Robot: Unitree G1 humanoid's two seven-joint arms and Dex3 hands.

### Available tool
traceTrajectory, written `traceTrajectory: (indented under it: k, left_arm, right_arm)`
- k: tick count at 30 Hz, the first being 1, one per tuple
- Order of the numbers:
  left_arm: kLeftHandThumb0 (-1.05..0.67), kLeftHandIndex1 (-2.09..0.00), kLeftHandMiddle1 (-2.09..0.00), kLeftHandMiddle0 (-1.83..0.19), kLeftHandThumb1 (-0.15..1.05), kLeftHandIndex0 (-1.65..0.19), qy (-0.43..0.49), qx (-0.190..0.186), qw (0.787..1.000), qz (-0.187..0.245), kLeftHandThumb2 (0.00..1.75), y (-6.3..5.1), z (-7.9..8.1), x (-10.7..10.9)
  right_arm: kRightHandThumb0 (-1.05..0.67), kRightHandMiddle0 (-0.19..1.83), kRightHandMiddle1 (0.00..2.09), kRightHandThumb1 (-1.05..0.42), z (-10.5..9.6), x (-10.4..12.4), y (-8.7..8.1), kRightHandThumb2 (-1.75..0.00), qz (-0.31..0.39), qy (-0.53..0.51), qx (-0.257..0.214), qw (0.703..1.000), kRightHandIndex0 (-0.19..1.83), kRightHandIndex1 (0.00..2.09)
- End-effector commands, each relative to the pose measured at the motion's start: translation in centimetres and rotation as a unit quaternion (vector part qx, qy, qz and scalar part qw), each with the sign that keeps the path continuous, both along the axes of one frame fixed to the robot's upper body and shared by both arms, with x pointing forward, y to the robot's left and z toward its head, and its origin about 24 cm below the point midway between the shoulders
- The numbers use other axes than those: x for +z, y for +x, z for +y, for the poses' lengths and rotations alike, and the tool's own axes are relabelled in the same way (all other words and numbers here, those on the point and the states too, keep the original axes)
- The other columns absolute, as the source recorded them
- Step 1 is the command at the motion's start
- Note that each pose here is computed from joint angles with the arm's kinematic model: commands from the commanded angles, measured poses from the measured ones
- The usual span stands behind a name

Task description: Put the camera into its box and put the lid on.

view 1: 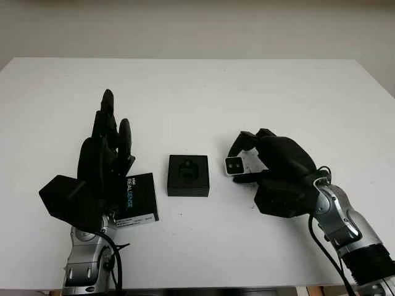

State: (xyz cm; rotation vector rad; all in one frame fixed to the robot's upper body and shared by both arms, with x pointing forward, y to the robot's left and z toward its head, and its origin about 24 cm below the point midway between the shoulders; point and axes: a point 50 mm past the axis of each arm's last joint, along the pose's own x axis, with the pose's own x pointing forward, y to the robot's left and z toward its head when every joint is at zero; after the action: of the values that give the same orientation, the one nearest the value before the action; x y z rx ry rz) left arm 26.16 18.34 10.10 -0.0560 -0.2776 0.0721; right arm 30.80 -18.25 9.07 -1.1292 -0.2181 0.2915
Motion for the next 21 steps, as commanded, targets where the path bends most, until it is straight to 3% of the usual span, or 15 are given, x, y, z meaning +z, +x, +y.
traceTrajectory:
  k: [1,8,21]
  left_arm:
    - [-0.59,-0.05,-0.05,-0.01,1.05,0.00,-0.001,0.002,1.000,-0.006,0.55,-0.2,0.0,0.1]
    - [-0.59,-0.06,-0.06,-0.01,1.05,0.00,0.000,0.002,1.000,-0.007,0.55,-0.2,0.0,0.1]
    - [-0.59,-0.05,-0.05,-0.01,1.05,0.00,0.001,0.002,1.000,-0.004,0.55,-0.2,0.1,0.1]
  right_arm:
    - [-0.32,0.40,1.54,-0.94,-0.2,0.2,0.1,-0.05,0.001,0.021,-0.010,1.000,0.13,0.98]
    - [-0.30,0.37,1.56,-0.94,-0.6,0.4,0.5,-0.05,0.018,0.092,-0.021,0.995,0.12,0.95]
    - [-0.33,0.33,1.59,-0.97,-0.1,2.5,0.8,-0.06,0.040,0.200,-0.016,0.979,0.12,0.69]
